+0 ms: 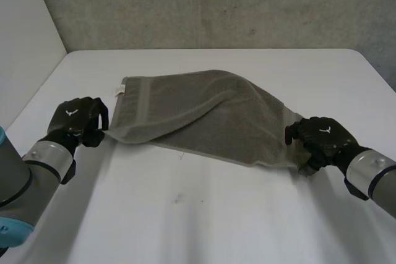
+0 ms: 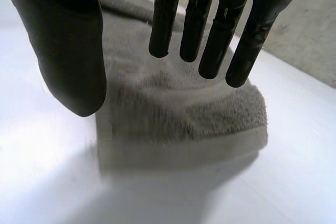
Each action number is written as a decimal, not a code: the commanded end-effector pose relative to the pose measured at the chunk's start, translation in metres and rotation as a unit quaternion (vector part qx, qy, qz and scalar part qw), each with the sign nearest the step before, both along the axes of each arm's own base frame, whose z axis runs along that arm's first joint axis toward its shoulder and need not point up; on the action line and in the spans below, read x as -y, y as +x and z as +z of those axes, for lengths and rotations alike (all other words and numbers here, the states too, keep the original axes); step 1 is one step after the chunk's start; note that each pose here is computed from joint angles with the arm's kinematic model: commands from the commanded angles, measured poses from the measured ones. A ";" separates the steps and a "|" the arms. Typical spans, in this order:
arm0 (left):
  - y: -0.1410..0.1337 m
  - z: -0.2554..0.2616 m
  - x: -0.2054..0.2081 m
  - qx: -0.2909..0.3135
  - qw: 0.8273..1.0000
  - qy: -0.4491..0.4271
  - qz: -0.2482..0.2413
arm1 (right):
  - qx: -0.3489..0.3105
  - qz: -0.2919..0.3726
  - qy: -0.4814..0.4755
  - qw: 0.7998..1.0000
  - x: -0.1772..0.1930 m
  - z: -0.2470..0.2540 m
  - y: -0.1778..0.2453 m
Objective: Fold the towel.
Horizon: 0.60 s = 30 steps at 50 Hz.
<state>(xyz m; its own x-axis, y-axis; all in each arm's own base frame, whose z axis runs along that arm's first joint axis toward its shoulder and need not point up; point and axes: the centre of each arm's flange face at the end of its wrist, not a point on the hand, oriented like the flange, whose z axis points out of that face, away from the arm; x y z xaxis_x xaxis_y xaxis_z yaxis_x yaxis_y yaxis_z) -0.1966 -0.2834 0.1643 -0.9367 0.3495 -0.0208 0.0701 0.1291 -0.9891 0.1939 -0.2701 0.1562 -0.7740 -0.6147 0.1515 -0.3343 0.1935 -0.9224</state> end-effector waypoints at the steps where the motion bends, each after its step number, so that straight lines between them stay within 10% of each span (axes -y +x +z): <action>1: 0.004 0.001 0.002 0.000 1.000 -0.002 0.007 | 0.017 -0.023 -0.039 0.999 -0.015 -0.009 -0.002; 30: 0.006 0.000 0.005 -0.002 1.000 -0.016 0.010 | -0.084 -0.050 -0.040 0.994 -0.022 -0.039 -0.001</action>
<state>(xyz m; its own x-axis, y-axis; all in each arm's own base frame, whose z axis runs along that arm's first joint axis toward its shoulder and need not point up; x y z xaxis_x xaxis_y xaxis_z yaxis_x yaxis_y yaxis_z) -0.1904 -0.2889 0.1646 -0.9443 0.3280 -0.0255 0.0634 0.1054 -0.9924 0.1938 -0.2459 0.1236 -0.8076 -0.5059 0.3032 -0.4373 0.1687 -0.8834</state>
